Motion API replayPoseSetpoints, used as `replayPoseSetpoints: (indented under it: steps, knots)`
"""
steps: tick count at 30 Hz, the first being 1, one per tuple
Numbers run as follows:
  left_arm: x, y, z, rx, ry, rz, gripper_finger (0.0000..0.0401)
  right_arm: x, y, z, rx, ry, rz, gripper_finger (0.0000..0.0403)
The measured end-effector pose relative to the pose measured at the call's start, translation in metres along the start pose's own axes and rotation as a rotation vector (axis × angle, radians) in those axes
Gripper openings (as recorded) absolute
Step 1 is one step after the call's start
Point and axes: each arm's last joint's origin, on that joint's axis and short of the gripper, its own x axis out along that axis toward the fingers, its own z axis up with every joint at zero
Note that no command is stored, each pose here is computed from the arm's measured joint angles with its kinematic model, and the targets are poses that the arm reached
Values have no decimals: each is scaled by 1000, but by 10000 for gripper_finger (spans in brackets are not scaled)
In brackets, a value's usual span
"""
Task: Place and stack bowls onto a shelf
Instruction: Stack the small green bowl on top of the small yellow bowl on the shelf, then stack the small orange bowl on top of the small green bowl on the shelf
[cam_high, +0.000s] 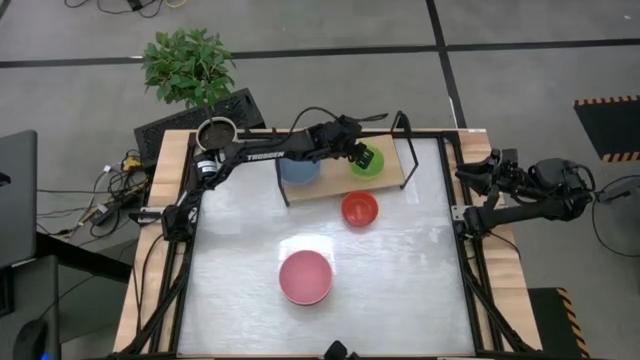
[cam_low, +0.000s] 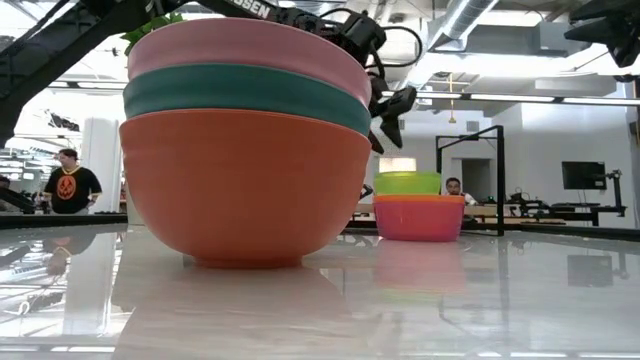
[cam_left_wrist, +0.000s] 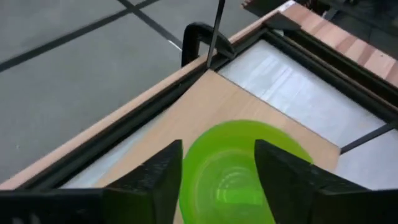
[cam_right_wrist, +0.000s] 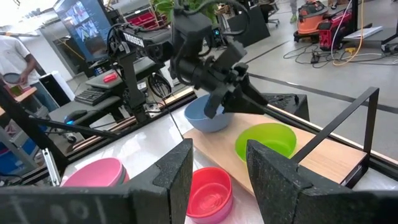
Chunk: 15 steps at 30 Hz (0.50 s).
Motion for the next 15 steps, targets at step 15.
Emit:
replayPoseSetpoints:
  steps: [15]
  knots:
    - [-50, -32, 54, 111, -26, -204, 218, 0, 0, 0, 2, -2, 2, 175]
